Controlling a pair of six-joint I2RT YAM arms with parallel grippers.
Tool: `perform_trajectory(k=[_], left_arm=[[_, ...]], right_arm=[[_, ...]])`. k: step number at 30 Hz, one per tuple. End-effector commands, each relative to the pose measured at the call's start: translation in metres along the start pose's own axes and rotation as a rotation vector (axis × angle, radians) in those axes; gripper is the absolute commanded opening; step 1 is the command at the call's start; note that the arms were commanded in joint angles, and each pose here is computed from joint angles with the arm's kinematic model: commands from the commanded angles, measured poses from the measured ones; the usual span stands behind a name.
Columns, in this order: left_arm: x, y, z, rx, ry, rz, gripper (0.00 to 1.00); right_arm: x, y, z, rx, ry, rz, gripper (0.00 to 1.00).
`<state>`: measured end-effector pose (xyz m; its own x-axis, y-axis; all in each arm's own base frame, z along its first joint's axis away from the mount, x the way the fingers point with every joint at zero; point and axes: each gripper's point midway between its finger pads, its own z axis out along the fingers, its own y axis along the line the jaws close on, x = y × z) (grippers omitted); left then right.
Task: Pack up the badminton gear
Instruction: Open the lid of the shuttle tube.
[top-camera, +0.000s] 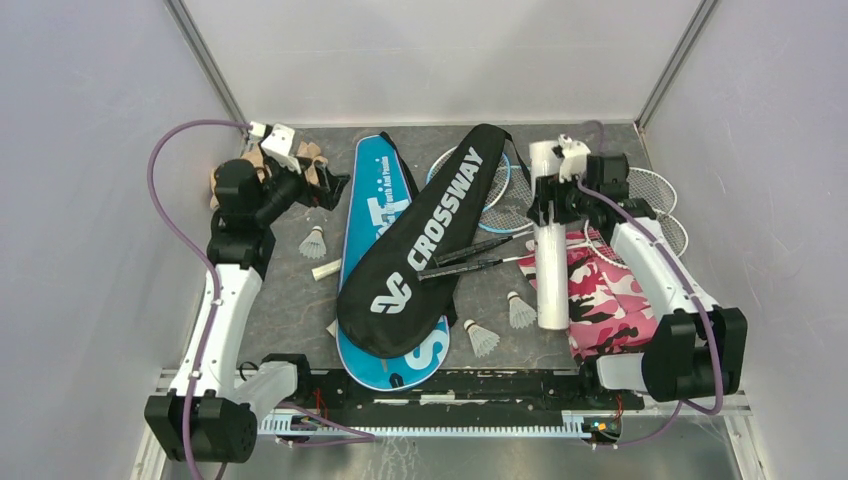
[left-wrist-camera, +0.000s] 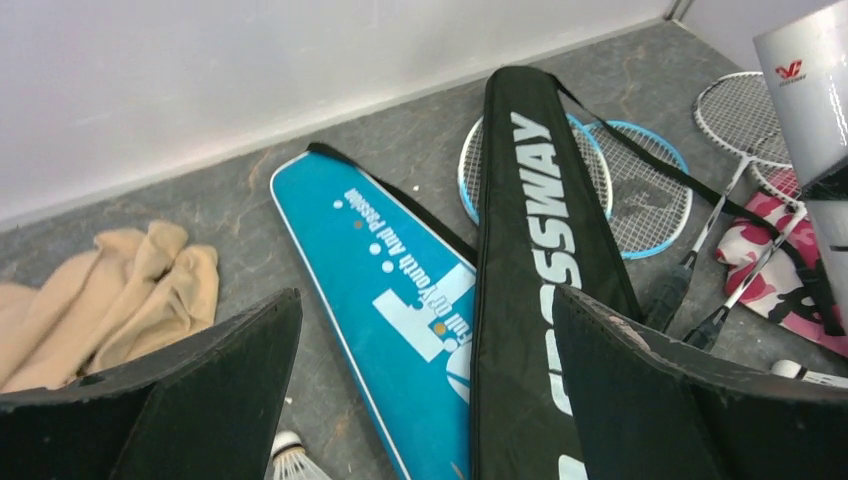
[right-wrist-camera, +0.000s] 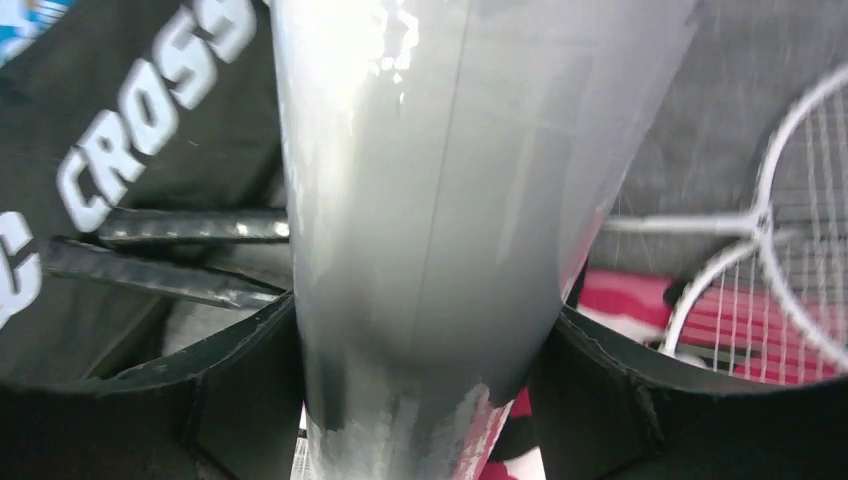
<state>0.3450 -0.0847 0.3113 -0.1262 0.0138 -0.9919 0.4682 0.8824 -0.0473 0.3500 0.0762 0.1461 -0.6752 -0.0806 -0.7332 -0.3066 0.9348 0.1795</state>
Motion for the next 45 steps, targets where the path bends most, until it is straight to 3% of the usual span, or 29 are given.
perform_trajectory(k=[1, 7, 12, 20, 24, 29, 33, 45], left_arm=[[-0.028, -0.013, -0.001, 0.098, 0.014, 0.072, 1.00], [-0.030, -0.018, 0.003, 0.152, 0.074, 0.059, 1.00], [-0.034, -0.025, 0.007, 0.196, 0.081, 0.054, 1.00], [-0.033, -0.072, 0.018, 0.320, 0.186, 0.143, 1.00], [-0.027, -0.117, 0.015, 0.486, 0.213, 0.231, 1.00], [-0.027, -0.173, -0.001, 0.740, 0.187, 0.304, 0.99], [-0.021, -0.199, -0.006, 0.875, 0.184, 0.311, 0.90], [0.010, -0.234, 0.001, 1.031, 0.175, 0.350, 0.72]], right_arm=[[-0.069, 0.039, -0.034, -0.106, -0.140, -0.195, 0.33], [-0.110, 0.058, -0.057, -0.123, -0.171, -0.373, 0.27], [-0.116, 0.077, -0.061, -0.150, -0.137, -0.598, 0.25], [-0.077, 0.100, -0.043, -0.240, -0.028, -0.931, 0.25], [-0.051, 0.113, -0.037, -0.319, 0.004, -1.034, 0.25], [-0.026, 0.132, -0.033, -0.463, 0.020, -1.079, 0.25], [-0.015, 0.141, -0.029, -0.531, 0.014, -1.079, 0.24], [-0.002, 0.159, -0.030, -0.646, -0.027, -1.050, 0.20]])
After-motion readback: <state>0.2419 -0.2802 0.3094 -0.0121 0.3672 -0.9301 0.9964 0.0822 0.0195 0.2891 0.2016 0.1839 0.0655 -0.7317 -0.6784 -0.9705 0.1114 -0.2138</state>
